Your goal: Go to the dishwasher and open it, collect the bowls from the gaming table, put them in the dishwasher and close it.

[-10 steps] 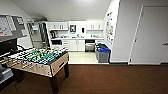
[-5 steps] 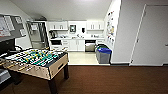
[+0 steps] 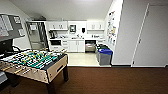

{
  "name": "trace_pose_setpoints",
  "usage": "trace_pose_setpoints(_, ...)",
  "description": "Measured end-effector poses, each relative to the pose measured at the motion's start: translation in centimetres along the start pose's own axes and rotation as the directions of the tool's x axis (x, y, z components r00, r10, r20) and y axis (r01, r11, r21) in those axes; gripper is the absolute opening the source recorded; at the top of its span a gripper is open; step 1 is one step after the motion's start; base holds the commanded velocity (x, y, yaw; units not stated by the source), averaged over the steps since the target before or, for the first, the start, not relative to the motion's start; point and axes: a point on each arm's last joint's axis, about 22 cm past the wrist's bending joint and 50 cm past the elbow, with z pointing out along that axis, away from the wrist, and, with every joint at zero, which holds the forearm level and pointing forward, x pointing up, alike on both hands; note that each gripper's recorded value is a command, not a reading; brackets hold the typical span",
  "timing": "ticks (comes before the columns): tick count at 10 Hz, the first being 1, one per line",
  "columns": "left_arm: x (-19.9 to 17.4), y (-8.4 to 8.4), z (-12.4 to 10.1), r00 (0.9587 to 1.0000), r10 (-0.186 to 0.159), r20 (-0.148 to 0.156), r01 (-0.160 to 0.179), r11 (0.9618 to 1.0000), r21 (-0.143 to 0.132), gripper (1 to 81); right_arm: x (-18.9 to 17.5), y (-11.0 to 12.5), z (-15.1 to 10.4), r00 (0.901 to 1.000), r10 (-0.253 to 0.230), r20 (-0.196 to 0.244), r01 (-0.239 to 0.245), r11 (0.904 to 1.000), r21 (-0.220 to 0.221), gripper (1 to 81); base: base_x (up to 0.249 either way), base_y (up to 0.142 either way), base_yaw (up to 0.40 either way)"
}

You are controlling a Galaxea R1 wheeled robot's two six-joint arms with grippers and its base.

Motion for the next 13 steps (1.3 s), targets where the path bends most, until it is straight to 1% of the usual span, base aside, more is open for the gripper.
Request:
trace_pose_setpoints(4,-0.05,0.09,0.06,1.0,-0.001,0.002,0.001,1.0,-0.001,1.0,0.01,-0.02,0.0,1.0,0.0,0.0,0.0,1.0,0.0,1.0,0.19,0.0,0.0)
trace_pose_setpoints(5,0.41,-0.13,0.05,1.0,0.002,-0.003,-0.002,1.0,0.001,1.0,0.62,-0.06,0.05,1.0,-0.002,-0.006,0.002,1.0,0.001,1.0,0.19,-0.064,0.0)
trace_pose_setpoints(6,0.21,-0.25,-0.09,1.0,0.002,-0.002,-0.002,1.0,0.003,1.0,0.5,-0.15,0.06,1.0,-0.001,-0.008,0.001,1.0,0.004,1.0,0.19,-0.074,0.0)
trace_pose_setpoints(7,-0.06,-0.59,-0.26,1.0,0.002,0.004,-0.002,0.9999,0.01,1.0,-0.1,-0.6,0.17,1.0,0.0,0.003,0.0,1.0,0.008,1.0,0.191,-0.076,0.0)
trace_pose_setpoints(9,0.19,0.06,0.11,1.0,0.001,-0.003,-0.001,1.0,-0.001,1.0,0.63,0.18,-0.06,1.0,-0.002,-0.009,0.002,1.0,0.0,1.0,0.191,-0.081,0.0)
trace_pose_setpoints(10,-0.05,-0.43,-0.23,1.0,0.002,0.002,-0.002,1.0,0.007,1.0,0.21,0.16,-0.06,1.0,-0.001,-0.003,0.001,1.0,0.0,1.0,0.191,-0.081,0.0)
trace_pose_setpoints(12,-0.04,-0.08,0.01,1.0,0.0,0.003,0.0,1.0,0.002,1.0,0.36,0.17,-0.07,1.0,-0.002,-0.004,0.002,1.0,0.0,1.0,0.191,-0.082,0.0)
trace_pose_setpoints(13,-0.07,-0.2,-0.08,1.0,0.001,0.003,-0.001,1.0,0.004,1.0,0.22,-0.01,-0.04,1.0,-0.002,-0.003,0.002,1.0,0.003,1.0,0.191,-0.093,0.0)
